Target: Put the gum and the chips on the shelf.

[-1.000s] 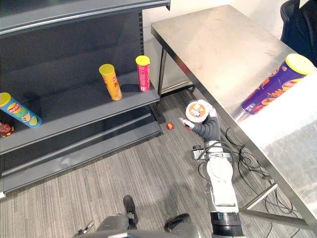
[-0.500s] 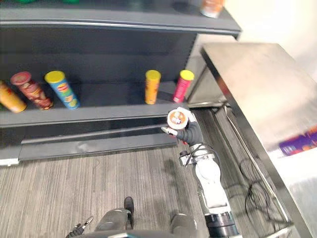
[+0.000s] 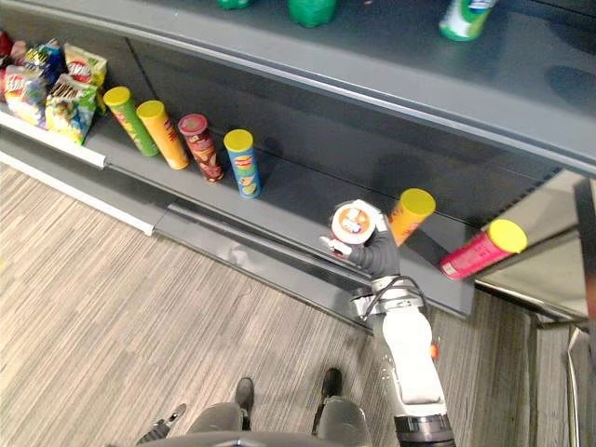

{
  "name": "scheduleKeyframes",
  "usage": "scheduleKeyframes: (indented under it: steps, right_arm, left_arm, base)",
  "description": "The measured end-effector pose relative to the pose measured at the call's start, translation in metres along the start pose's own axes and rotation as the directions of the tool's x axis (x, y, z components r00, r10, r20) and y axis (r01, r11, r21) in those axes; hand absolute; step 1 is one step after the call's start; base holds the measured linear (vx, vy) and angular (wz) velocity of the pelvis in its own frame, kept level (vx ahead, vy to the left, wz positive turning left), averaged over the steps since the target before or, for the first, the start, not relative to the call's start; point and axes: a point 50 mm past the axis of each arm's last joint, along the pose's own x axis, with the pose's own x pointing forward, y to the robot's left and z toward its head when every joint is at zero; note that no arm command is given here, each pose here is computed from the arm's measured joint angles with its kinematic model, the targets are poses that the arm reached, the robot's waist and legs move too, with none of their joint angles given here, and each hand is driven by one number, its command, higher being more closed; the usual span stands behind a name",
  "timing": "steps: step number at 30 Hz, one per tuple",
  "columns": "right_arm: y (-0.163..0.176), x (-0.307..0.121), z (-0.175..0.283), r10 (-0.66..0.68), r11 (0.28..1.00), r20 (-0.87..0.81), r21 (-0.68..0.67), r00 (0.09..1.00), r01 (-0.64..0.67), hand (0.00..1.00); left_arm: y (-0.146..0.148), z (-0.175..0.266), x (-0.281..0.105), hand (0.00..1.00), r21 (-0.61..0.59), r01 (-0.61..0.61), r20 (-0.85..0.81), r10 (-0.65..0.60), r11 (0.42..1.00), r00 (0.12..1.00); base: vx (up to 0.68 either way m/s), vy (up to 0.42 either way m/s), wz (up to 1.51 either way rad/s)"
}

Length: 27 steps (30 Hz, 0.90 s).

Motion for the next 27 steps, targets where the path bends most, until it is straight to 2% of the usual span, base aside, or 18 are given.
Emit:
scheduleKeyframes:
  steps: [3, 7, 17, 27]
  right_arm:
    - [0.001, 0.0, 0.0, -0.014, 1.0, 0.0, 0.006, 1.0, 0.014, 1.0]
    - [0.014, -0.004, -0.006, 0.036, 0.999, -0.027, 0.027, 0.999, -0.035, 1.0]
    - [0.008, -0.008, -0.015, 0.005, 0.999, -0.076, 0.033, 0.997, -0.002, 1.0]
    - [0.012, 0.029, 0.011, 0.05, 0.998, 0.072, 0.041, 0.996, -0.053, 1.0]
  left_arm:
    - [0.001, 0.0, 0.0, 0.0, 0.015, -0.003, 0.001, 0.003, 1.0, 1.0]
    - [0.0, 0.004, 0.0, 0.0, 0.047, -0.005, 0.019, 0.004, 0.999, 1.0]
    - [0.0, 0.002, 0.0, 0.0, 0.117, -0.02, 0.005, 0.019, 0.993, 1.0]
    - [0.002, -0.004, 0.0, 0.0, 0.138, -0.02, -0.025, 0.023, 0.99, 0.999]
  base:
    - [0.07, 0.022, 0.28]
    - [0.01, 0.034, -0.27]
    - [-0.04, -0.034, -0.29]
    - [-0.05, -0.006, -0.21]
